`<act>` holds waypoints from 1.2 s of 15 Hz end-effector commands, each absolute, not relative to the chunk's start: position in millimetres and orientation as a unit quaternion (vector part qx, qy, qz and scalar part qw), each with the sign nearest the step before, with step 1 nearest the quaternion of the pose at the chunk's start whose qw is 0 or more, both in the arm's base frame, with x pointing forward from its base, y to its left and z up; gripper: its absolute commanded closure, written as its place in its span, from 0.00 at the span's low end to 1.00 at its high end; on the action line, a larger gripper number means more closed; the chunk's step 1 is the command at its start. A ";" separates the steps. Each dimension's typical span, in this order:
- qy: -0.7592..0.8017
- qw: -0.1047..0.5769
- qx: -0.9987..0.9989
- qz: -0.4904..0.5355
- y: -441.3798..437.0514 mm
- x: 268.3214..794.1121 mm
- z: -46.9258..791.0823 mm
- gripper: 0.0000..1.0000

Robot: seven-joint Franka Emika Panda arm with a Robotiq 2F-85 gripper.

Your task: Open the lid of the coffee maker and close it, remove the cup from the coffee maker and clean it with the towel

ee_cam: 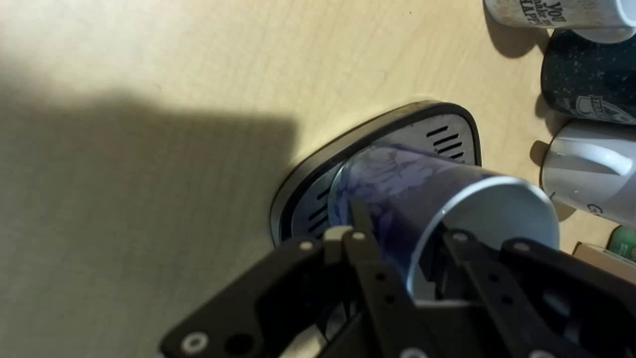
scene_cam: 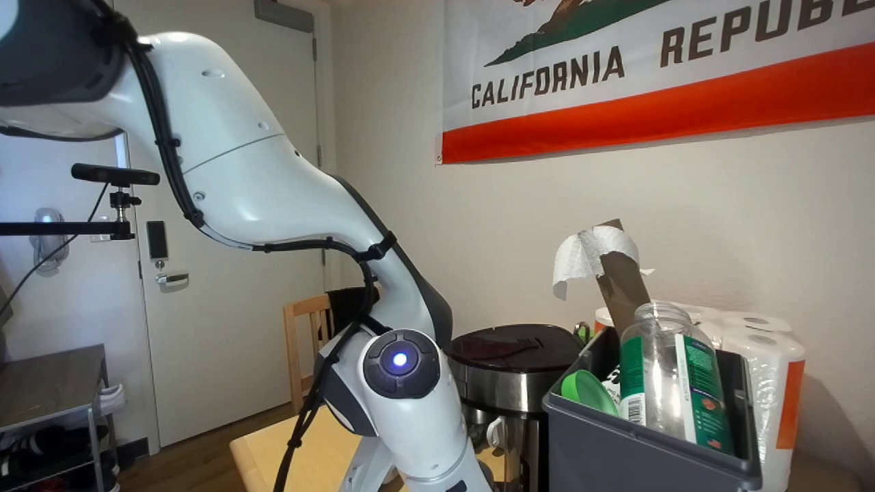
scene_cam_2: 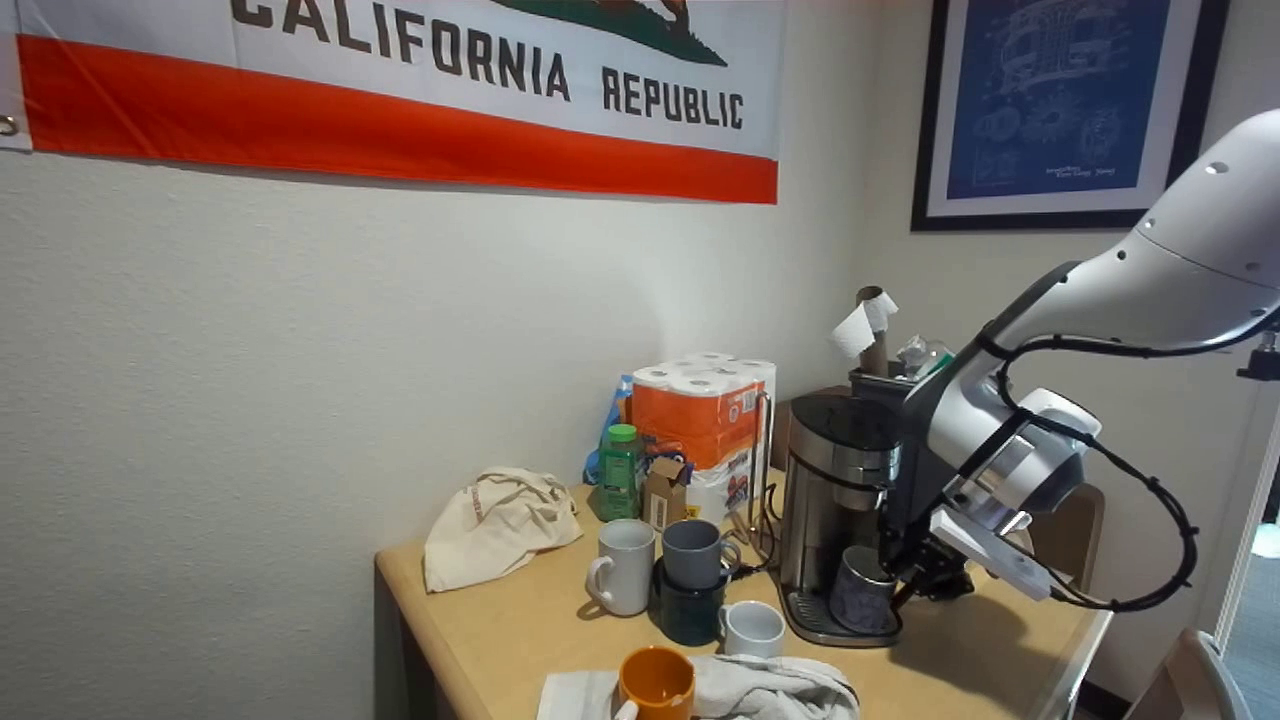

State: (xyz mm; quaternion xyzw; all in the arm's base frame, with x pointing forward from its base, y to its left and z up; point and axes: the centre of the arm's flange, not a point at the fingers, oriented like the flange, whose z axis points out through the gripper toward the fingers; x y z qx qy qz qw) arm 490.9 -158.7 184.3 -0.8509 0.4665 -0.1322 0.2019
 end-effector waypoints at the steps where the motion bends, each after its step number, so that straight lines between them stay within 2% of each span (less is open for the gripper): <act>1: 0.475 0.189 -0.849 -0.137 -157.0 493.4 187.1 0.96; 2: 0.474 0.188 -0.849 -0.135 -157.1 493.1 187.0 1.00; 7: 0.474 0.186 -0.855 -0.094 -153.2 492.8 198.0 0.97; 15: 0.363 0.113 -0.925 0.000 -106.4 494.8 250.8 0.97; 18: 0.305 0.105 -0.946 0.039 -76.1 488.5 266.7 0.97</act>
